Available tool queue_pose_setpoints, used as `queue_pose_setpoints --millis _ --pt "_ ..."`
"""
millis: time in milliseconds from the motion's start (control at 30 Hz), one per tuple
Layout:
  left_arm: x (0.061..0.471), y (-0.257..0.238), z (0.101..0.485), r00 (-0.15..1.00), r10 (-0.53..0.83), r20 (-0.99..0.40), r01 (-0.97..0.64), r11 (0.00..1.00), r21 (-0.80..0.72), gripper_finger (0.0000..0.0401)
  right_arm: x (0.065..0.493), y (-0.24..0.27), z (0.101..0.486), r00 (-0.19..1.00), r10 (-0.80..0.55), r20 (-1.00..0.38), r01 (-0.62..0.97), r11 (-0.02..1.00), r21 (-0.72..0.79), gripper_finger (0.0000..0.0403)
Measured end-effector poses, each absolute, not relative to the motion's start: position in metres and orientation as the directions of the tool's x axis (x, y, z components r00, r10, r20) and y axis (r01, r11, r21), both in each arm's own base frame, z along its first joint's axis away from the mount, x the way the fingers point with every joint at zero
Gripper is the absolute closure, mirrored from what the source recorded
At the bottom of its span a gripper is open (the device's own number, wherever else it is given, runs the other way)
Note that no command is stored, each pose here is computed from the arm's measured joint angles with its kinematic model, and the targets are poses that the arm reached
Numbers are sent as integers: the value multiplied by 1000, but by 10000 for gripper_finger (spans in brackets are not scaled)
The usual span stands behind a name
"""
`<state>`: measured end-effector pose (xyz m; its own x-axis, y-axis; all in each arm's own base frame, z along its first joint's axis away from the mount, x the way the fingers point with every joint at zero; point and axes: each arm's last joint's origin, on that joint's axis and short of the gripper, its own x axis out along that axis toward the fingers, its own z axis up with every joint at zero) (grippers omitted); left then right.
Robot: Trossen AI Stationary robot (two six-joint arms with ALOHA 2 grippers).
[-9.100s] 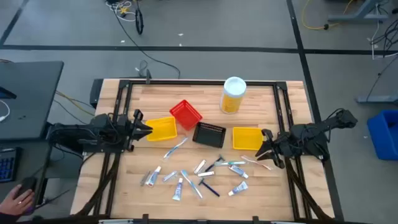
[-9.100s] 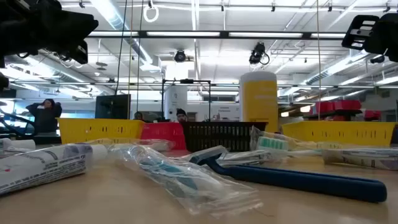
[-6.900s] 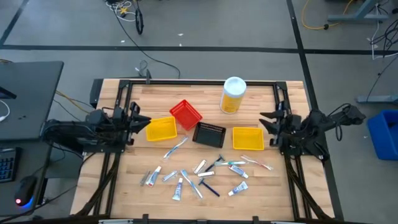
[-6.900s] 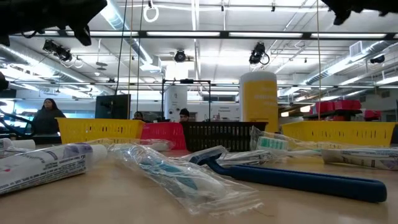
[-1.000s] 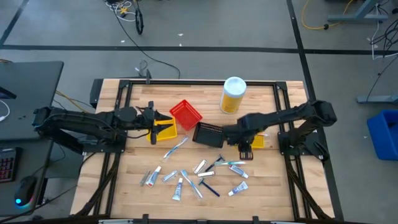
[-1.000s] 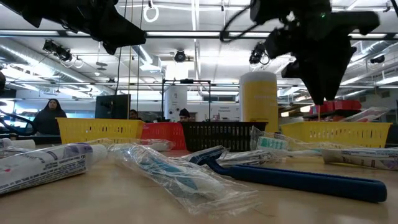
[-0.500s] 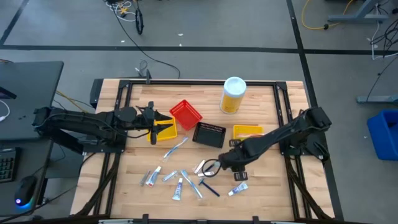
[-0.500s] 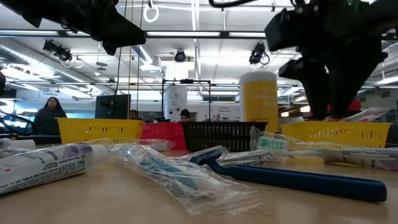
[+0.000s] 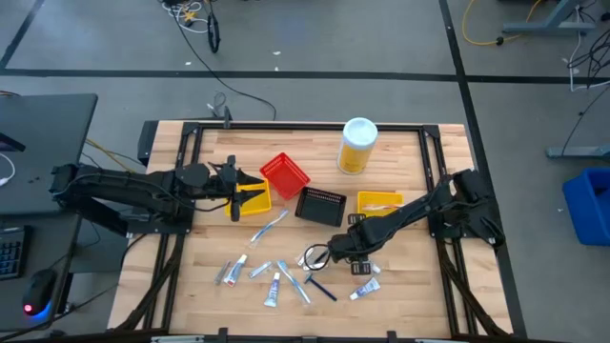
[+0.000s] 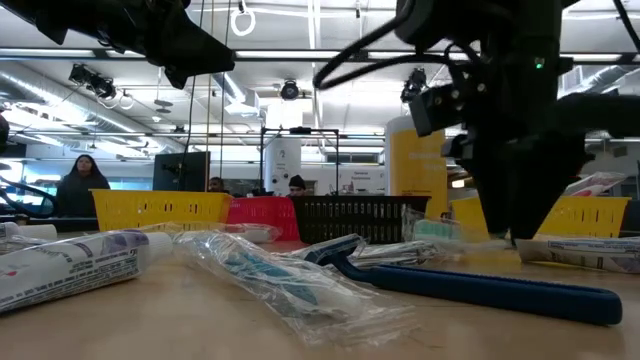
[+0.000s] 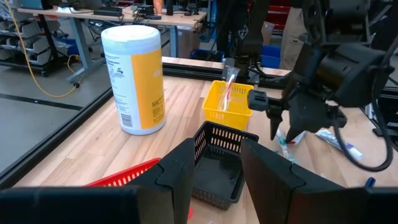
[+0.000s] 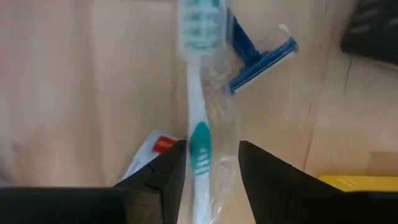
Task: Pick & Place Travel size toiletries
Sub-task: Put the toothbrush into the right yellow bin
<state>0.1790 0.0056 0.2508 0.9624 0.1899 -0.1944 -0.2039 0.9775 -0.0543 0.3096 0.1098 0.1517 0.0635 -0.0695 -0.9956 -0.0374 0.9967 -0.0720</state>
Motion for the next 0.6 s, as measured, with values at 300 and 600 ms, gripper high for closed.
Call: queue_pose_setpoints --millis 300,600 --pt "179 6 251 962 190 -195 -204 978 -54 263 311 108 145 41 -68 -997 -32 997 -70 278" --pt "179 6 251 962 190 -195 -204 978 -54 263 311 108 145 36 -65 -997 -40 997 -66 350"
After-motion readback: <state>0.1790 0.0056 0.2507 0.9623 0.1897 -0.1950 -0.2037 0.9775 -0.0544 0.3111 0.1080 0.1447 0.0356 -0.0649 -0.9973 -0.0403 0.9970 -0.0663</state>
